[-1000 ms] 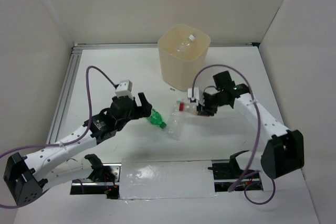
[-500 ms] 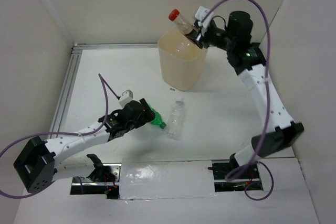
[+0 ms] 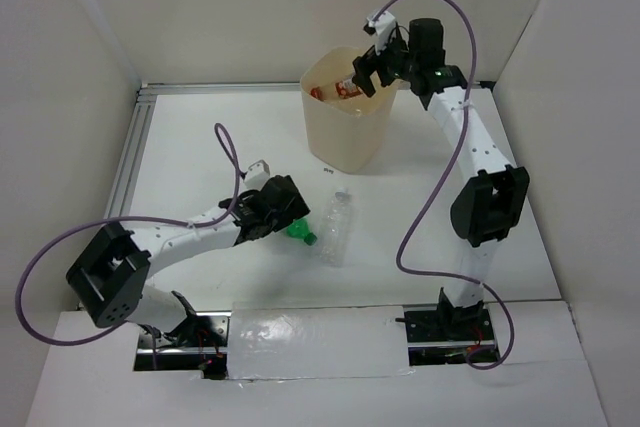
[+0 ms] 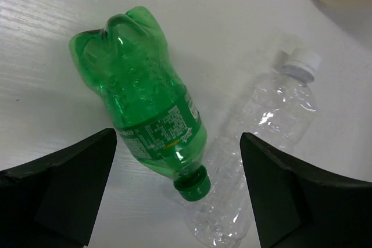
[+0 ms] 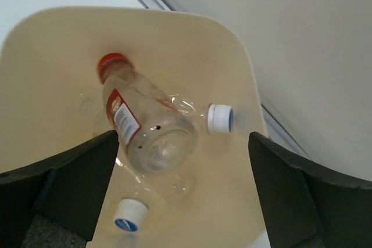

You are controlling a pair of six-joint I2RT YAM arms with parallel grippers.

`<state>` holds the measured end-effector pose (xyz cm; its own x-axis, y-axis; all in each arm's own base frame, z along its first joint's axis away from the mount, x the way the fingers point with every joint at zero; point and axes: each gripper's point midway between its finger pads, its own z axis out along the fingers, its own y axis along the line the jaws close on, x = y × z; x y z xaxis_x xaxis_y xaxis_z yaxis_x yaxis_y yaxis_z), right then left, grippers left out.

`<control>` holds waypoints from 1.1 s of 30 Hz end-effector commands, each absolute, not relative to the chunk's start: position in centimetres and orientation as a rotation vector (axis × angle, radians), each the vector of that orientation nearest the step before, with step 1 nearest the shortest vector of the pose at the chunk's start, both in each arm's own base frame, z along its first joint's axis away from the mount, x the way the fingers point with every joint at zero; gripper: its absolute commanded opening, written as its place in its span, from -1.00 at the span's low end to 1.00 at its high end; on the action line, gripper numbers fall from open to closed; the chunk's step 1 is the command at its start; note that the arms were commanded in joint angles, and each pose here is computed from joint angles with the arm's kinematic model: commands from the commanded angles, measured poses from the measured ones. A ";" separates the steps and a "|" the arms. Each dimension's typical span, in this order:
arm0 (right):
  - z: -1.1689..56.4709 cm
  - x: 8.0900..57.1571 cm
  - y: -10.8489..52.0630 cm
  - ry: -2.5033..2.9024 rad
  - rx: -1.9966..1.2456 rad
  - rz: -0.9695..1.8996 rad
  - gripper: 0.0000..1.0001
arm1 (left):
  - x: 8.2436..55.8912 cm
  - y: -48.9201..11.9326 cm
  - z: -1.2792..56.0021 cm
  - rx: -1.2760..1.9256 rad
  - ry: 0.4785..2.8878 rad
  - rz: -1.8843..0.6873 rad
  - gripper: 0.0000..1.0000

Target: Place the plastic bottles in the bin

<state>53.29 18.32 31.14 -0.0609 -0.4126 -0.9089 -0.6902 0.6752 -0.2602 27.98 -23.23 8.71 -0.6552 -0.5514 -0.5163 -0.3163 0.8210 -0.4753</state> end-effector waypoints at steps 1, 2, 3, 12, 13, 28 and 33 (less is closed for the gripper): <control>40.3 49.6 17.7 1.526 -0.847 0.337 0.99 | 28.6 -22.9 7.7 -0.678 2.337 -0.378 1.00; 40.9 48.6 17.8 1.517 -0.844 0.354 0.99 | 28.5 -22.8 7.3 -0.676 2.347 -0.364 1.00; 43.1 46.4 17.5 1.476 -0.840 0.382 0.99 | 29.1 -23.1 7.6 -0.679 2.334 -0.361 0.98; 38.5 29.8 16.3 1.364 -1.115 0.550 0.78 | 29.0 -24.4 6.8 -0.581 2.388 -0.305 -0.21; 37.3 28.7 15.9 1.371 -1.137 0.543 0.68 | 29.4 -24.5 8.0 -0.559 2.362 -0.320 -0.33; 20.5 22.2 13.1 1.848 -0.949 0.642 1.00 | 37.1 -30.0 43.0 -0.112 1.537 -0.696 -0.75; 19.4 23.3 13.0 1.901 -0.911 0.666 1.00 | 44.2 -31.4 47.1 -0.194 1.401 -0.652 -0.66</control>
<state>22.98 12.95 18.87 -0.3176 -0.3416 -0.8846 -0.8130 0.5782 0.0686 40.47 -31.01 44.67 -0.1022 -0.5216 -0.8470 0.3109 0.7921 -0.5253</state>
